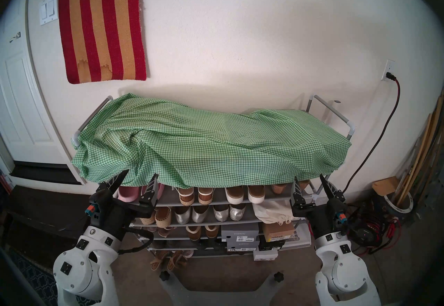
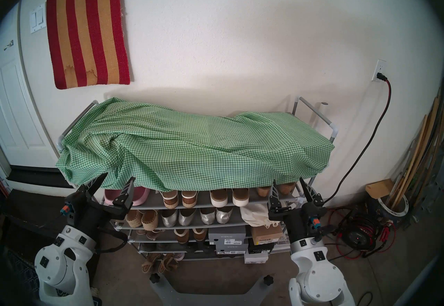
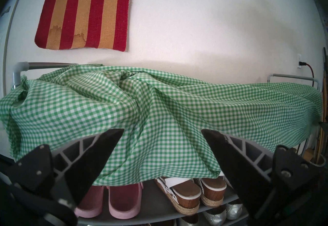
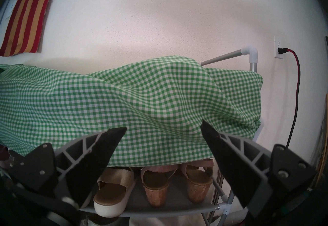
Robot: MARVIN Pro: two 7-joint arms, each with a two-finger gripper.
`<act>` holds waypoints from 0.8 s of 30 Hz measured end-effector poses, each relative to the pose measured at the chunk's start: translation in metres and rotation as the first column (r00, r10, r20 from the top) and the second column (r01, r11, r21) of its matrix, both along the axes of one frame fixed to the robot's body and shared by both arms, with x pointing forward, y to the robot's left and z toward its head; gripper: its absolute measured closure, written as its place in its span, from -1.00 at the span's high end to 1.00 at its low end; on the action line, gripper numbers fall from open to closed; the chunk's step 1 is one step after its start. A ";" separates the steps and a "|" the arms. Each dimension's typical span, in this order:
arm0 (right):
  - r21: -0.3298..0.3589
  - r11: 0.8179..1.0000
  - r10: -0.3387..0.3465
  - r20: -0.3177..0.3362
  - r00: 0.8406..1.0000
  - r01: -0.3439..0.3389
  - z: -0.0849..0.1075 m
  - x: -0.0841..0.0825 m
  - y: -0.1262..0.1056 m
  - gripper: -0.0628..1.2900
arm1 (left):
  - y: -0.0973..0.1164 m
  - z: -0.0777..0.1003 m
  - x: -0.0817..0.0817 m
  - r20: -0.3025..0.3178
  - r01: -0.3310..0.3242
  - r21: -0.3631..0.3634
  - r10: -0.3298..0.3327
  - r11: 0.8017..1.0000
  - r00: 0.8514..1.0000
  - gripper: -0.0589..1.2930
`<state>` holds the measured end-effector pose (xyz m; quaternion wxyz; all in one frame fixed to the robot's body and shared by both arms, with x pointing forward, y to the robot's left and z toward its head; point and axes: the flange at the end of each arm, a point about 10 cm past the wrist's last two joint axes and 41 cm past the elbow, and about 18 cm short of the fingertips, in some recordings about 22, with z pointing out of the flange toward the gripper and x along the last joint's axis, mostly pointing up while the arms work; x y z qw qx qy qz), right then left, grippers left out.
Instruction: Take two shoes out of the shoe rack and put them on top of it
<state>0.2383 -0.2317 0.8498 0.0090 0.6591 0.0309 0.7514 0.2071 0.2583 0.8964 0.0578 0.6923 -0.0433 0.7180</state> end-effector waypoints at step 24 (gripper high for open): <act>-0.030 0.965 0.256 -0.108 0.961 -0.261 -0.032 -0.041 0.026 0.90 | 0.028 -0.045 -0.045 -0.152 0.027 0.021 -0.023 0.999 0.988 0.97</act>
